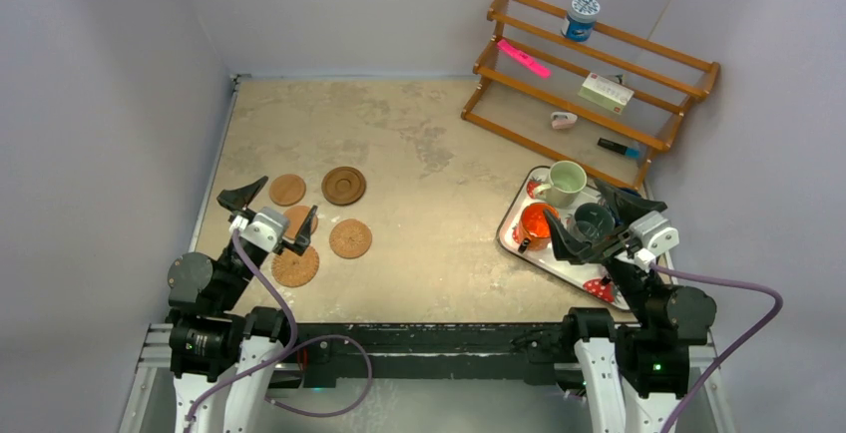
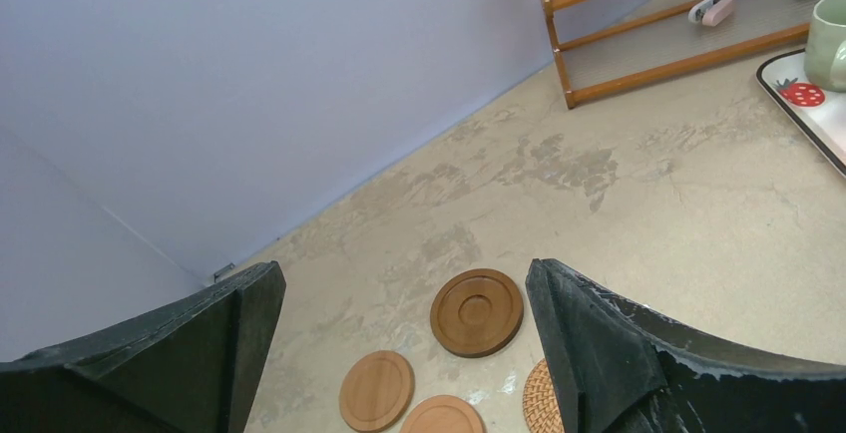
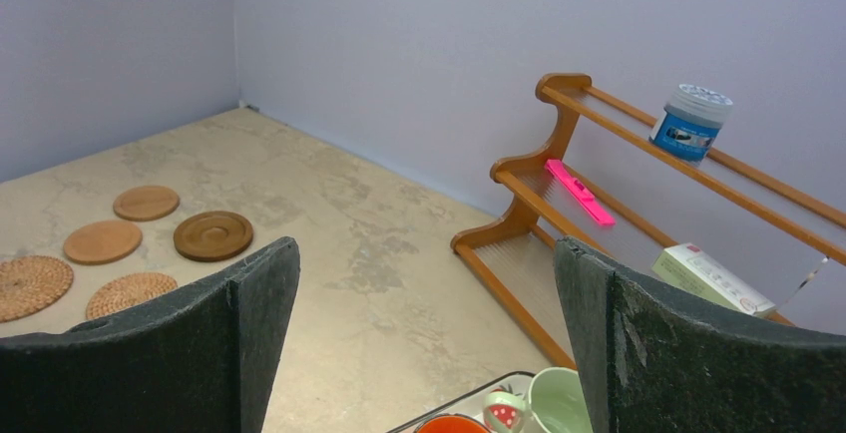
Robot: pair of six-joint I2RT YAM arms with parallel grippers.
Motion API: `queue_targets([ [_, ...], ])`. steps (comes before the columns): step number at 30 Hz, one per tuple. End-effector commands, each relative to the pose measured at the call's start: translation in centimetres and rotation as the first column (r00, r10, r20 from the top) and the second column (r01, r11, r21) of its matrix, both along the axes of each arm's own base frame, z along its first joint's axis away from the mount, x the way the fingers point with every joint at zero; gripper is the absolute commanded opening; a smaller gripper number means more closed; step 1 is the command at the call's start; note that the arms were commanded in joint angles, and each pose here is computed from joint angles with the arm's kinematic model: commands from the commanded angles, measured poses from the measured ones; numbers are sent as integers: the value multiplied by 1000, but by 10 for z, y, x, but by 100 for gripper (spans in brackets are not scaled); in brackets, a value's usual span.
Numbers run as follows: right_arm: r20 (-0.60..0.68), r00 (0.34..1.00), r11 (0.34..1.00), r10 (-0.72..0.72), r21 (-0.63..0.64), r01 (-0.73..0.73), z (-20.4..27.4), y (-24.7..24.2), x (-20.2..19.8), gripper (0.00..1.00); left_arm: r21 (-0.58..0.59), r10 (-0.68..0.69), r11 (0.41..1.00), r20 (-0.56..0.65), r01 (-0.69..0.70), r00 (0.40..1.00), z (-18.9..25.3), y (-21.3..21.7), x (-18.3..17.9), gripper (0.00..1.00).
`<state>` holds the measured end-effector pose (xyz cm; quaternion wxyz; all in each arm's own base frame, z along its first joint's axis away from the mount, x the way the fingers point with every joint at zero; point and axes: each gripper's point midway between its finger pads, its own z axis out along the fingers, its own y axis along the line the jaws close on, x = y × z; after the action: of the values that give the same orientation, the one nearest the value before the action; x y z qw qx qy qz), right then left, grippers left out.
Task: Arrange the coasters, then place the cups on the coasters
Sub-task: Move the coaster to the center of the board.
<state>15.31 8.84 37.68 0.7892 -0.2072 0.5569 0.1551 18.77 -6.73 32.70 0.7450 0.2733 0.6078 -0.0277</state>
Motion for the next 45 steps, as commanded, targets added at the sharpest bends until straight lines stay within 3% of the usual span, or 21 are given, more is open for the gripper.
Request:
queue_targets([
  [1, 63, 998, 1000, 27, -1, -27, 21, 4, -12, 99, 1, -7, 1000, 39, 7, 999, 10, -1, -2, 100],
  [14, 75, 994, 996, 80, -55, -76, 18, 13, -16, 99, 2, -4, 1000, 43, 4, 999, 10, 0, -3, 100],
  [18, 119, 984, 965, 135, -241, -103, 4, 21, -15, 99, 4, -2, 1000, 42, 2, 999, 10, 0, -3, 100],
  [20, 104, 983, 954, 153, -274, -120, -2, 23, -11, 99, 8, 1, 1000, 41, -1, 999, 9, 1, -1, 100],
  [24, 9, 997, 974, 75, -217, -71, -6, 12, 10, 99, 12, 8, 1000, 35, -8, 999, 7, 2, 3, 100],
  [30, -250, 965, 979, 73, -169, -118, -38, 11, 46, 99, 24, 38, 999, -32, -37, 999, -4, 5, 19, 100],
  [39, -345, 929, 973, 131, -133, -187, -49, 19, 57, 99, 49, 72, 997, -153, -65, 986, -21, 8, 51, 100],
  [45, -447, 884, 977, 138, -83, -195, -56, 19, 85, 99, 89, 147, 987, -216, -131, 965, -31, 19, 79, 100],
])
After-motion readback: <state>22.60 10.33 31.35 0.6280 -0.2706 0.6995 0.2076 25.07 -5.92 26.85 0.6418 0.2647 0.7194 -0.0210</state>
